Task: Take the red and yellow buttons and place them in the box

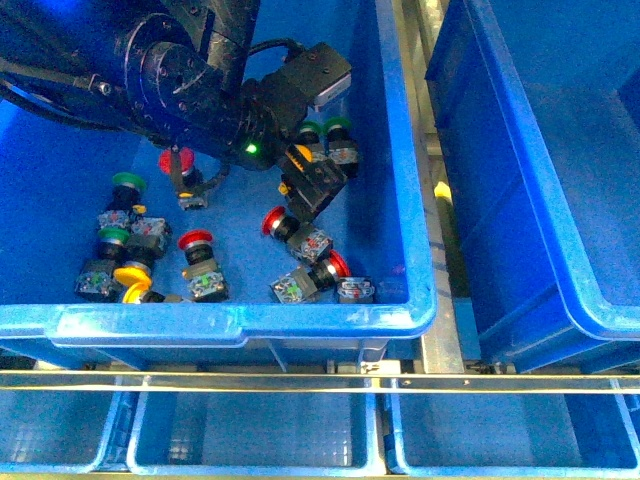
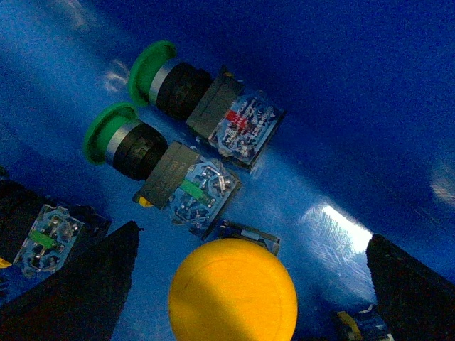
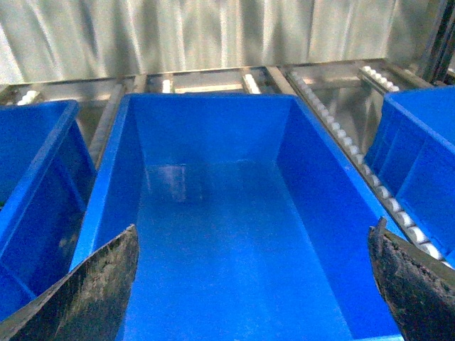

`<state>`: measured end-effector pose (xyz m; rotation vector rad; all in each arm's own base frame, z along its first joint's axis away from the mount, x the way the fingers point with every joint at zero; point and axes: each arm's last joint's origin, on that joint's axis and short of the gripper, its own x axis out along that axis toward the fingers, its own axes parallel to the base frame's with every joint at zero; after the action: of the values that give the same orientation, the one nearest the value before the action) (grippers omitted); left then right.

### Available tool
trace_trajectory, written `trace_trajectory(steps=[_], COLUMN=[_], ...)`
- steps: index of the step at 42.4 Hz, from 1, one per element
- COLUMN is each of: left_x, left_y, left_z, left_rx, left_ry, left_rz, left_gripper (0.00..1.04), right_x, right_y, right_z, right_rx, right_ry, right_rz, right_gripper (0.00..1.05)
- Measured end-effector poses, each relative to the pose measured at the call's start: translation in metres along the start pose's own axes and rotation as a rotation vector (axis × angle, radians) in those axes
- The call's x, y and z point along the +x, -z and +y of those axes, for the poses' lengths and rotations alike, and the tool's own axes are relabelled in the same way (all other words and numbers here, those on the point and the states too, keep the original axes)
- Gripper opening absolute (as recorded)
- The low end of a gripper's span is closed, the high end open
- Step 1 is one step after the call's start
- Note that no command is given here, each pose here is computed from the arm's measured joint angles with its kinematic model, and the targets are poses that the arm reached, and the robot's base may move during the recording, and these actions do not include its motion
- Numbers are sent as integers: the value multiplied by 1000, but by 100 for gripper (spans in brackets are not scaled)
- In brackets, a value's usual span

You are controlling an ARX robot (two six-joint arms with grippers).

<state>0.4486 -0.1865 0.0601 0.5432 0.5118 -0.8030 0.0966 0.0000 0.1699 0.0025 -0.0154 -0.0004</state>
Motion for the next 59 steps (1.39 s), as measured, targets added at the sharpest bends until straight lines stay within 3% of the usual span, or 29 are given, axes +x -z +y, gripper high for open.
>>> trace_trajectory(steps=[16, 31, 43, 59], left_x=[3, -6, -63, -117], left_y=[5, 9, 9, 48], left_z=[3, 11, 31, 25], left_rx=[-19, -99, -277, -557], left_ry=[0, -22, -63, -17], left_rz=[9, -19, -104, -121], left_gripper=[35, 34, 34, 34], right_x=[0, 0, 0, 0], right_y=[0, 0, 0, 0], right_z=[0, 0, 0, 0], right_rx=[0, 0, 0, 0], right_ry=[0, 0, 0, 0], right_rz=[0, 0, 0, 0], right_gripper=[98, 98, 98, 98])
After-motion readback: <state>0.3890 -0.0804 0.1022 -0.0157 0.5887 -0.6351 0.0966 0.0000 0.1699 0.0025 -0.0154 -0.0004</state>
